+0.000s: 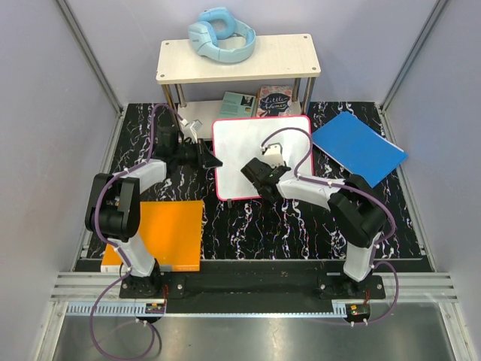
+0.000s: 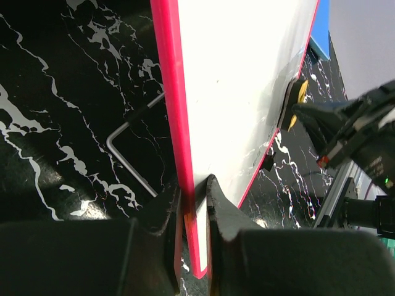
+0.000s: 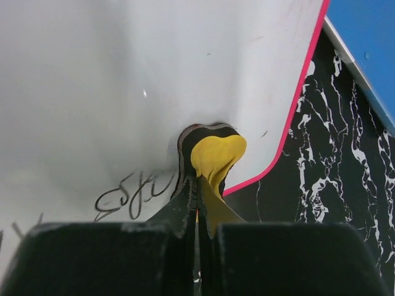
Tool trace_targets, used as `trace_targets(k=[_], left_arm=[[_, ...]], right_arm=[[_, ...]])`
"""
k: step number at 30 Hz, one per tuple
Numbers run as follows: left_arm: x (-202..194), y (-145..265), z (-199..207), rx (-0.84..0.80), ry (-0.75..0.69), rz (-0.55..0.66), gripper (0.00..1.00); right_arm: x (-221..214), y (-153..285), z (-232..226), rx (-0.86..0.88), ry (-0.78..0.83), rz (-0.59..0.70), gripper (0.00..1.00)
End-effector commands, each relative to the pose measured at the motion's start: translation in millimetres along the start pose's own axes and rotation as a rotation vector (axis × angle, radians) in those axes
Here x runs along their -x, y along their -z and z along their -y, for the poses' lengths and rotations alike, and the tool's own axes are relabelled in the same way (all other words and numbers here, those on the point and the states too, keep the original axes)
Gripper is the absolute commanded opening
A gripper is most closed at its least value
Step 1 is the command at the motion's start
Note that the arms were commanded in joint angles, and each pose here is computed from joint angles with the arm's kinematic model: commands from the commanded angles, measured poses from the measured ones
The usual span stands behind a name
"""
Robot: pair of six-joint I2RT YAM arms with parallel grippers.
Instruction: Erase the whiteboard
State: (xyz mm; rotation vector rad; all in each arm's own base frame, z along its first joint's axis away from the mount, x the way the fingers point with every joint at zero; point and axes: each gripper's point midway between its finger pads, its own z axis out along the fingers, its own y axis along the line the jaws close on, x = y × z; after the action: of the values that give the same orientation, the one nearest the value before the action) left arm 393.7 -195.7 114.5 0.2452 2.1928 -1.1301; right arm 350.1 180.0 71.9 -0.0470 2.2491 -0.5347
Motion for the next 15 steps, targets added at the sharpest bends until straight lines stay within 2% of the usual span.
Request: trace_targets(k=[1,15], left_arm=[[17.3,12.9,-34.7,0.155,-0.088,0.075,0.00],[17.9,12.4,-33.1,0.142,-0.088,0.074,0.00]], right_arm=[[16.1,23.7,-25.3,0.096,-0.046,0.078,0.00],[38.2,40.7,-76.4,0.220,0.036,0.205,0.00]])
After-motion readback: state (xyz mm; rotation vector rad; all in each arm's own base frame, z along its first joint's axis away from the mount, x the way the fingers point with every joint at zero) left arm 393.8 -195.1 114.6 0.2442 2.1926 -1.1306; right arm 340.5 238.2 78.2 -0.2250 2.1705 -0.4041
